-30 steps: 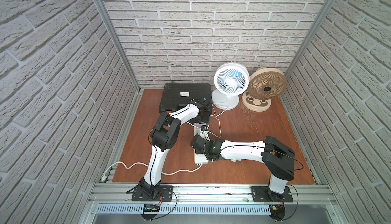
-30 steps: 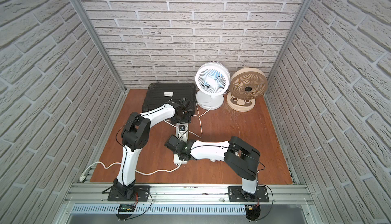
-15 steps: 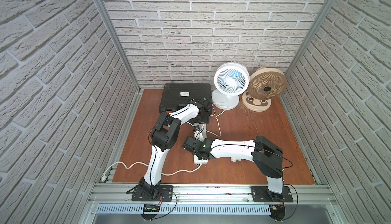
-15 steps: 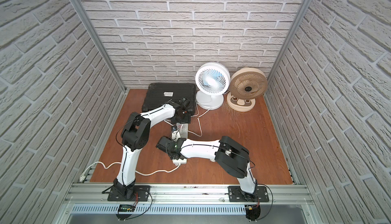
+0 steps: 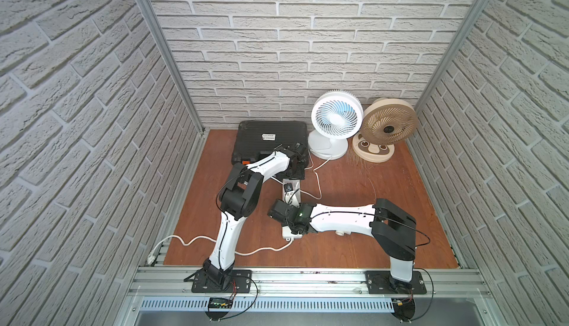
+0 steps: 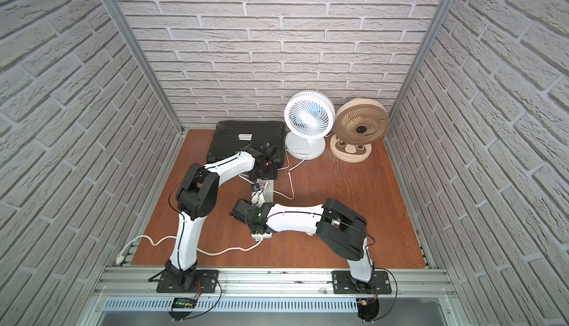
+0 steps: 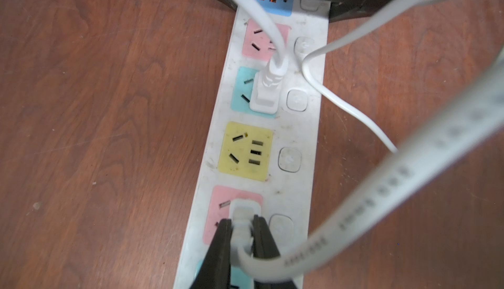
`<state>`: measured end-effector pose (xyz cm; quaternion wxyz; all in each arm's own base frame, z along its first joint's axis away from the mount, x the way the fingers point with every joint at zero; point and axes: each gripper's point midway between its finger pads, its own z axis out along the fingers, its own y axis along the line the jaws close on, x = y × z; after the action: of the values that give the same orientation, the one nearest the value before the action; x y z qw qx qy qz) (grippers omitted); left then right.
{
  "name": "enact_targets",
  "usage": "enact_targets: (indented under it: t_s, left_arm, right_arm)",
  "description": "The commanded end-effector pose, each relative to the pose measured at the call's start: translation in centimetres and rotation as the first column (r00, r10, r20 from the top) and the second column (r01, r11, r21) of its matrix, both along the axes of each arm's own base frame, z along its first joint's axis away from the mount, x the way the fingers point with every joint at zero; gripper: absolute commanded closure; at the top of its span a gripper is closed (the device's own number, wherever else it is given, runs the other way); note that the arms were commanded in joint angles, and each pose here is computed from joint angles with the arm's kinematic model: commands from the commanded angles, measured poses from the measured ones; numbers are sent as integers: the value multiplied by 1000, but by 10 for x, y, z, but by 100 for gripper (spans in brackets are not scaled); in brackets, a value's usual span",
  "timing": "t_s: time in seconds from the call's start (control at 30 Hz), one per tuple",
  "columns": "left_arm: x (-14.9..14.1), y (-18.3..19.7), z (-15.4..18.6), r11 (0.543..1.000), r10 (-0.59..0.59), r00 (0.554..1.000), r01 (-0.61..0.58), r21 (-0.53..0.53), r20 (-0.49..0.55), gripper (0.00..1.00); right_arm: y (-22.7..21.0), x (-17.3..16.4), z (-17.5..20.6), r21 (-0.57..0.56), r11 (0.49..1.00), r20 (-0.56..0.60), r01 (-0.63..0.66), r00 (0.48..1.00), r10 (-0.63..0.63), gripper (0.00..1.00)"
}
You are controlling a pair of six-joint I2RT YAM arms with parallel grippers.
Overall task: Unplug the desk fan from the power strip
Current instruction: Remove the plug from the socket.
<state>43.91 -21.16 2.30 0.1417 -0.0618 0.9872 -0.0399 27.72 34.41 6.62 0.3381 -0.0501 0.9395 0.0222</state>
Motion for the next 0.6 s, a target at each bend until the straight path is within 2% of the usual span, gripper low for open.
enact_targets:
  t_s: [0.0,0.17,0.57]
  left_arm:
    - [-39,29,-50,996,21,981,-5,85,-190,100]
    - [-40,30,-50,996,23,981,-7,84,-191,100]
    - [-41,30,-54,997,25,981,-9,81,-195,100]
  right_arm:
    - [-14,0,11,76,996,-16,40,999,-39,97]
    - [-24,2,8,124,990,-36,70,997,-66,97]
    - [-19,3,12,77,996,-24,46,999,-45,97]
